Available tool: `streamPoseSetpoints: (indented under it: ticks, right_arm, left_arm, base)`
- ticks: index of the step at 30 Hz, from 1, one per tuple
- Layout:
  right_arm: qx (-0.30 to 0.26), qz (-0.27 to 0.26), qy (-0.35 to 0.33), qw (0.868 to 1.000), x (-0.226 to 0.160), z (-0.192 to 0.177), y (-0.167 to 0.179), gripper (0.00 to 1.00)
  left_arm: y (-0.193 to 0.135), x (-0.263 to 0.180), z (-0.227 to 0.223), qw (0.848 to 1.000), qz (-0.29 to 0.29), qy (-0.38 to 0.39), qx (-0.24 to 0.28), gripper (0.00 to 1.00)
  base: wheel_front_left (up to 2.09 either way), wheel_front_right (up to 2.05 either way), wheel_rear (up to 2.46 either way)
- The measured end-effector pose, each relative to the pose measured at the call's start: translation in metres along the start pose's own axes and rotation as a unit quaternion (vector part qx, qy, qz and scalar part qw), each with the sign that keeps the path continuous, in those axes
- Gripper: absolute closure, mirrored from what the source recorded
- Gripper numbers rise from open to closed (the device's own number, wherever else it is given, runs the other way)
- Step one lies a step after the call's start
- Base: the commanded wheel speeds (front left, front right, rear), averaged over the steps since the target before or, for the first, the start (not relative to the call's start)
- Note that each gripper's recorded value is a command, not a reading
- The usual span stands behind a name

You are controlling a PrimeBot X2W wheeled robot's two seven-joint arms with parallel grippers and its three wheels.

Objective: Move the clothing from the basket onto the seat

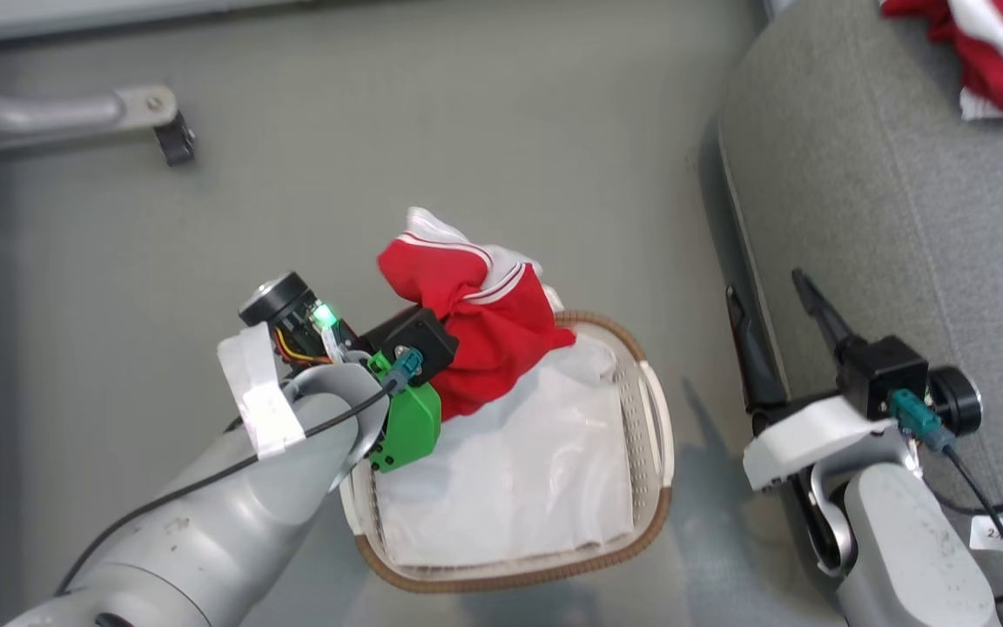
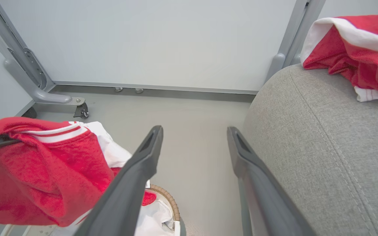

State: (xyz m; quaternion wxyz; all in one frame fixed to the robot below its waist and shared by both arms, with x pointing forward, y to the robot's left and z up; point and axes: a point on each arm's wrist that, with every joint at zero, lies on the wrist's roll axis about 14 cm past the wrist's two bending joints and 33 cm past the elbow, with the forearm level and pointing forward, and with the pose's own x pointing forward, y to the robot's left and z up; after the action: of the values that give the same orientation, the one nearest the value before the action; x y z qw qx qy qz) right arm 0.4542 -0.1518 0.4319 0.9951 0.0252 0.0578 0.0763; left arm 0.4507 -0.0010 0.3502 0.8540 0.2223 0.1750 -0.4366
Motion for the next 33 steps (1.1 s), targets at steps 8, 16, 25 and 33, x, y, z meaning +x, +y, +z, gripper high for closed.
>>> streamPoseSetpoints:
  ticks: [8, 16, 25, 33]
  right_arm:
    - [-0.002, 0.008, -0.034, 0.999, -0.033, 0.032, 0.012, 0.00]
    - [-0.011, 0.018, -0.088, 0.996, -0.055, 0.072, 0.022, 0.00]
    - [-0.017, 0.028, -0.122, 0.992, -0.068, 0.096, 0.030, 0.00]
    - [-0.020, 0.079, -0.152, 0.985, -0.057, 0.121, 0.063, 0.00]
  left_arm:
    - [0.056, -0.050, 0.092, 0.990, 0.071, -0.084, 0.088, 1.00]
    - [0.094, -0.114, 0.197, 0.962, 0.142, -0.171, 0.158, 1.00]
    - [0.087, -0.151, 0.265, 0.939, 0.164, -0.225, 0.202, 1.00]
    - [0.070, -0.158, 0.281, 0.932, 0.147, -0.252, 0.216, 1.00]
  base:
    - [0.00, 0.00, 0.00]
    - [0.00, 0.00, 0.00]
    - [0.00, 0.00, 0.00]
    - [0.00, 0.00, 0.00]
